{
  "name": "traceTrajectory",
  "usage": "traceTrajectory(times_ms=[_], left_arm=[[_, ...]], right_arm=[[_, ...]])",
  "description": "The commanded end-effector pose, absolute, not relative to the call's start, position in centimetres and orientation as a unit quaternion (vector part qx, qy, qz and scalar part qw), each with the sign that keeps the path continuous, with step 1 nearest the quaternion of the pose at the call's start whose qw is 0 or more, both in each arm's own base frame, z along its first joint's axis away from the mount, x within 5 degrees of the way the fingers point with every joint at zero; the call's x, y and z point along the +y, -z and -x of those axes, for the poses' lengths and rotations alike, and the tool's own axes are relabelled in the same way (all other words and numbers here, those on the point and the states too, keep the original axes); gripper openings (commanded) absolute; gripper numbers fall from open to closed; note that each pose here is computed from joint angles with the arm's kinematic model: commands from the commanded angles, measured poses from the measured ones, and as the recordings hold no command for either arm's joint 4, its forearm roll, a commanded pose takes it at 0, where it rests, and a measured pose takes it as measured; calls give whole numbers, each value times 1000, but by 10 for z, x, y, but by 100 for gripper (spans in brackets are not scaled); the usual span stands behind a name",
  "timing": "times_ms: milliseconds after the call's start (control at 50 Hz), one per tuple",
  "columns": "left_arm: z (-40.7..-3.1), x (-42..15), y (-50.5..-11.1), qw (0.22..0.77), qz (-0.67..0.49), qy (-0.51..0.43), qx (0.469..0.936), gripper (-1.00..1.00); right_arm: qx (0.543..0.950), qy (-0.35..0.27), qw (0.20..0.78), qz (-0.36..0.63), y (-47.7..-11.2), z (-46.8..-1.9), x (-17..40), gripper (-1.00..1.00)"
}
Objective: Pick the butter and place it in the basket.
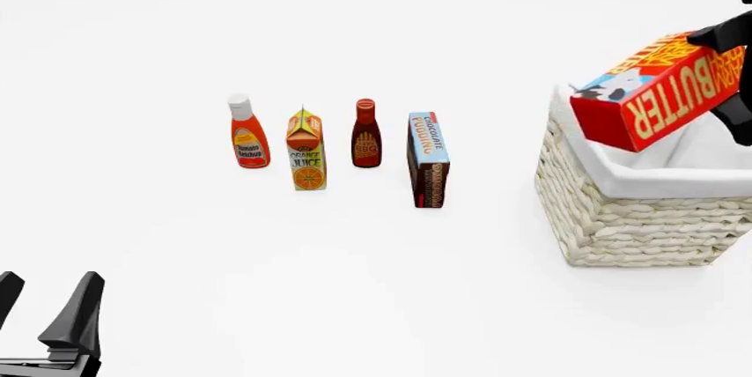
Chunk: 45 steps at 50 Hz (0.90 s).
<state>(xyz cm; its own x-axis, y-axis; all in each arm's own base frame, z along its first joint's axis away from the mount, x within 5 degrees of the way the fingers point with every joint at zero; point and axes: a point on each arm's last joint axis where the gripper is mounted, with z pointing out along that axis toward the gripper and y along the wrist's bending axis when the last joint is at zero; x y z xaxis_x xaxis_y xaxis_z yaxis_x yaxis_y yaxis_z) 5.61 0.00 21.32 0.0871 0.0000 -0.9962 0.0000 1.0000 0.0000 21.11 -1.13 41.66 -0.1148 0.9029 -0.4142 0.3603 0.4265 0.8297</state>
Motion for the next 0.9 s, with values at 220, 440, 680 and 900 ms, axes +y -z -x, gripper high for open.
traceTrajectory(times_ms=[220, 440, 680, 900], left_arm=[[-56, 0, -213, 737, 0, 0, 676, 100], [-56, 0, -213, 737, 0, 0, 676, 100], [-56, 0, -213, 737, 0, 0, 676, 100], [-56, 0, -213, 737, 0, 0, 676, 100]], right_arm=[[659, -300, 491, -485, -415, -225, -19, -100], [651, -297, 492, -496, -409, -238, -26, -100], [648, -291, 491, -504, -398, -240, -30, -100], [641, -292, 491, -513, -390, -240, -34, -100]])
